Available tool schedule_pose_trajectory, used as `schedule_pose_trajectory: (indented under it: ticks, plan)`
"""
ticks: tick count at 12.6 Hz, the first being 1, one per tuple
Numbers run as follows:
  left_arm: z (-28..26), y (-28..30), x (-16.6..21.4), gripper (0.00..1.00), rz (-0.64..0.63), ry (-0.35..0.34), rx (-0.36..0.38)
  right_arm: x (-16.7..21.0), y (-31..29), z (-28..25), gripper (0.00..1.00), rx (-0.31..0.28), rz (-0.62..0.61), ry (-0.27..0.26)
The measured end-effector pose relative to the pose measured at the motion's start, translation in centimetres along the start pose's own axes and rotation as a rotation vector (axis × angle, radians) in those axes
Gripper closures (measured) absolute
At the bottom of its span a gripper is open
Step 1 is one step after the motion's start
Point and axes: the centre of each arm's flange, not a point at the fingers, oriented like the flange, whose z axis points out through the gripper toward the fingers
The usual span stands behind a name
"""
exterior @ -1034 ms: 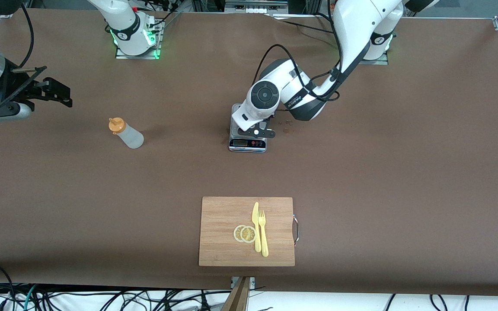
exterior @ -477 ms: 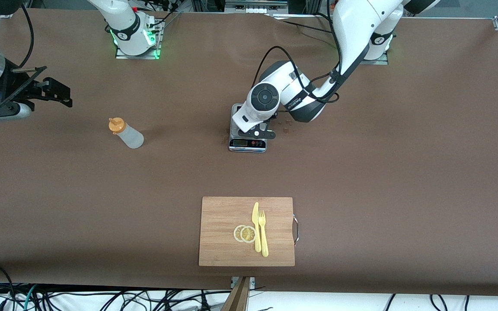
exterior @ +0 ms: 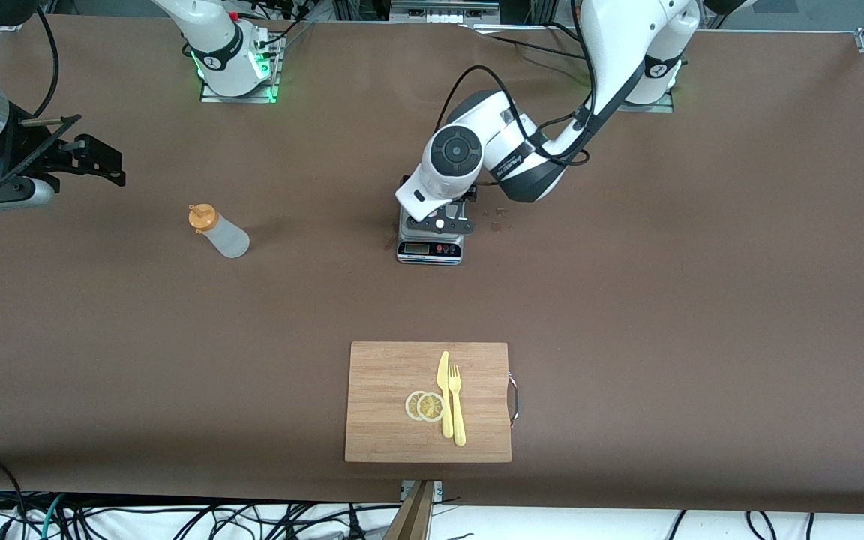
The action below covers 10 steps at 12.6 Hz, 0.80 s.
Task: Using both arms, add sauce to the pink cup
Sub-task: 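Open the left gripper to release the cup on the scale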
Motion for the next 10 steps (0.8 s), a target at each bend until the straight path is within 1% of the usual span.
schedule_pose_trajectory:
  ticks: [3,5,7,8,9,10]
  plan:
    - [-3.6,-2.2,0.2,0.0,-0.032,0.0,0.035,0.0,0.0,0.0,0.0,0.0,0.0,0.0]
    - [-6.4,-4.7,1.3,0.0,-0.075,0.022,0.031,0.0,-0.6,0.0,0.0,-0.001,-0.011,0.001]
    - [-9.1,-8.2,2.6,0.0,-0.13,0.028,0.048,0.1,-1.2,0.0,0.0,-0.002,-0.022,0.001]
    - [-10.5,-10.2,3.1,0.0,-0.151,0.036,0.077,0.1,-1.2,0.0,0.0,-0.002,-0.021,0.002]
    - [-12.0,-12.1,3.4,0.0,-0.17,0.056,0.117,0.1,-1.1,0.0,0.0,-0.002,-0.018,0.002]
    - [-13.7,-14.0,3.6,0.0,-0.186,0.077,0.142,0.1,-0.9,0.1,0.0,-0.002,-0.015,0.002]
